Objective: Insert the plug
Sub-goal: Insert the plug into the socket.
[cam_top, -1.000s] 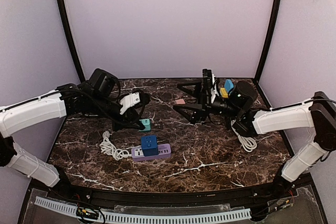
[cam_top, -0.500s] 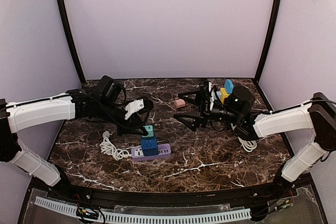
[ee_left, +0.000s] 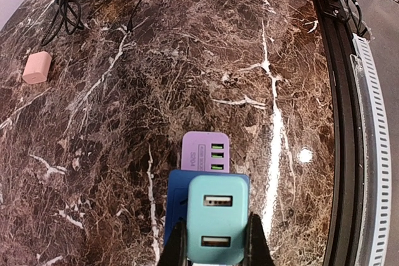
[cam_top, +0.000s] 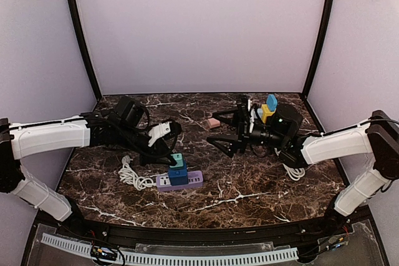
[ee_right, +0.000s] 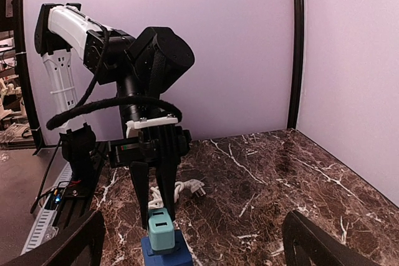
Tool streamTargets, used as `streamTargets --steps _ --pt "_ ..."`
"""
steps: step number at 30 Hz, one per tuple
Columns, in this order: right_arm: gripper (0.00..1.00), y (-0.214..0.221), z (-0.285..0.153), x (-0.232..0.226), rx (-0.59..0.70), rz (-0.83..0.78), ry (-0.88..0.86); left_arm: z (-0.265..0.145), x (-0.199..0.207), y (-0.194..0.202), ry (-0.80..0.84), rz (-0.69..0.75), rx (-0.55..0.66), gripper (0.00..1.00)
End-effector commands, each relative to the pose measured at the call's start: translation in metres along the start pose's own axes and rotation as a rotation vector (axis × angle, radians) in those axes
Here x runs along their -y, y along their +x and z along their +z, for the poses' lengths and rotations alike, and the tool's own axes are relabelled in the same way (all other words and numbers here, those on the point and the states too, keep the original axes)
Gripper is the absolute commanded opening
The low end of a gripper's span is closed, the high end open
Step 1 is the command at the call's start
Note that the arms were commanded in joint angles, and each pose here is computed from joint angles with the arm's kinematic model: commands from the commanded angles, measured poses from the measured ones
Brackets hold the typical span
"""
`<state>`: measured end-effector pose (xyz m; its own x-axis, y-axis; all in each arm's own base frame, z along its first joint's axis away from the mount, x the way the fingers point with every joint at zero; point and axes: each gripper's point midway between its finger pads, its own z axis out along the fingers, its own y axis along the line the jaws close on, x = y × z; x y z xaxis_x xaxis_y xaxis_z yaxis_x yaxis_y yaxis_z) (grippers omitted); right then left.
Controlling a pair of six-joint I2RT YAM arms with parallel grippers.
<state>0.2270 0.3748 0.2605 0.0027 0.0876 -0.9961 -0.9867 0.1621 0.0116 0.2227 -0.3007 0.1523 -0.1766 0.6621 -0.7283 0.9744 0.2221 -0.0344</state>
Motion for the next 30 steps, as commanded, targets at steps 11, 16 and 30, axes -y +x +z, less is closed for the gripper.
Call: streamTargets --steps 11,16,30 --pt "0.99 -0.009 -0.006 0.000 0.027 -0.028 0.013 -0.005 -0.011 0.025 -0.038 0.084 -0.050 0.01" --pt "0.99 -0.009 -0.005 0.000 0.024 -0.026 0.013 -0.011 -0.008 0.035 -0.011 0.084 -0.083 0.01" --pt "0.99 -0.009 -0.008 0.000 0.023 -0.019 0.019 0.020 0.013 0.098 0.028 -0.025 -0.197 0.01"
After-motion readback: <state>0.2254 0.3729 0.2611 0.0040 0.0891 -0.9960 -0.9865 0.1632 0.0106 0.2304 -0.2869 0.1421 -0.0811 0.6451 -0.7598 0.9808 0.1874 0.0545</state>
